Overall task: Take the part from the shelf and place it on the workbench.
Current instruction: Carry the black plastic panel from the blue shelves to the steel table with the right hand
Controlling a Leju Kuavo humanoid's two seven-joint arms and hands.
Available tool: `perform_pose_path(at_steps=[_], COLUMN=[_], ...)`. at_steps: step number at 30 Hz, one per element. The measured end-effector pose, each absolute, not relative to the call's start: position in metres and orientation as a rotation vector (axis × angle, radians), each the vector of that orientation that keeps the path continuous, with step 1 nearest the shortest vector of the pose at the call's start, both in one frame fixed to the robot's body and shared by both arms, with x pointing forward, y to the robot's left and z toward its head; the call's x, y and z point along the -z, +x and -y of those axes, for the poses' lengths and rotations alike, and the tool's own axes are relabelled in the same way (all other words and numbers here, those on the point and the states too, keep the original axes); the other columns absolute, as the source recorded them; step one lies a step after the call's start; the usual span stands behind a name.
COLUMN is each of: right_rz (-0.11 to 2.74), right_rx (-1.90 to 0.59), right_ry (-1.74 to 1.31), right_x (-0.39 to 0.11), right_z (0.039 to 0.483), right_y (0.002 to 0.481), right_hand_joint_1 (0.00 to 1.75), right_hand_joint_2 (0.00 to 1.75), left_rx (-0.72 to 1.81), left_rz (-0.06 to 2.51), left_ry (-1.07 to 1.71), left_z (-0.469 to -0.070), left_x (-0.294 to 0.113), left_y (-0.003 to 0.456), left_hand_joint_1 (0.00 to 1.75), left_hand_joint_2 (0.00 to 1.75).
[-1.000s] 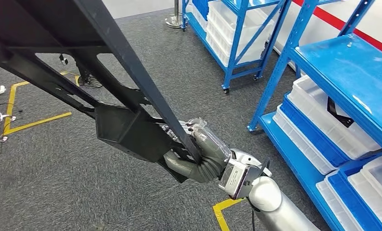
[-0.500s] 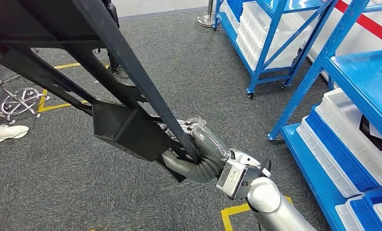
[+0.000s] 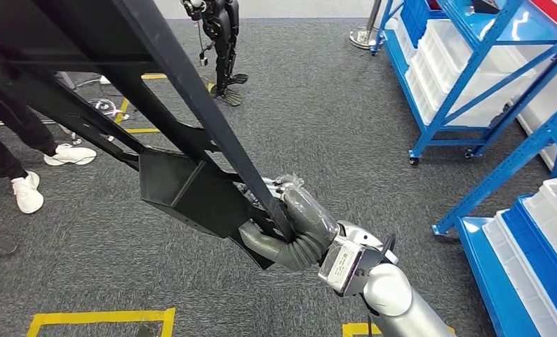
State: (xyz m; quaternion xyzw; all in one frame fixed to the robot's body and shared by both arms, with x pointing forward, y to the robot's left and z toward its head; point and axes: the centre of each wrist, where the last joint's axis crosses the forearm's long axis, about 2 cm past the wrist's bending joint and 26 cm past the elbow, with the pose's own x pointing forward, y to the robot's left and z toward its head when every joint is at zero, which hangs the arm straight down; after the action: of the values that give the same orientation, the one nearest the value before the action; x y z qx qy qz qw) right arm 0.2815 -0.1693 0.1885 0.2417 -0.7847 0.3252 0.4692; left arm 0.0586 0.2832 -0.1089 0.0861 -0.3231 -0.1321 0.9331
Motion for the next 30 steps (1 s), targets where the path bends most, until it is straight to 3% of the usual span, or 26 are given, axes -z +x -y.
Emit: perform_pose_path(at_steps=[30], right_rz=[1.938], right_rx=[-0.801], right_ry=[0.592], right_x=[-0.1930], right_z=[0.1684], right_y=[0.2804], right_hand_joint_1=[1.75], right_hand_joint_2=[1.75], left_rx=[0.274], left_rz=[0.643], left_ry=[0.183], left_z=[-0.2827], left_x=[0.1088], left_y=[0.0590], left_hand_joint_1=[0.00], left_hand_joint_2=[1.75])
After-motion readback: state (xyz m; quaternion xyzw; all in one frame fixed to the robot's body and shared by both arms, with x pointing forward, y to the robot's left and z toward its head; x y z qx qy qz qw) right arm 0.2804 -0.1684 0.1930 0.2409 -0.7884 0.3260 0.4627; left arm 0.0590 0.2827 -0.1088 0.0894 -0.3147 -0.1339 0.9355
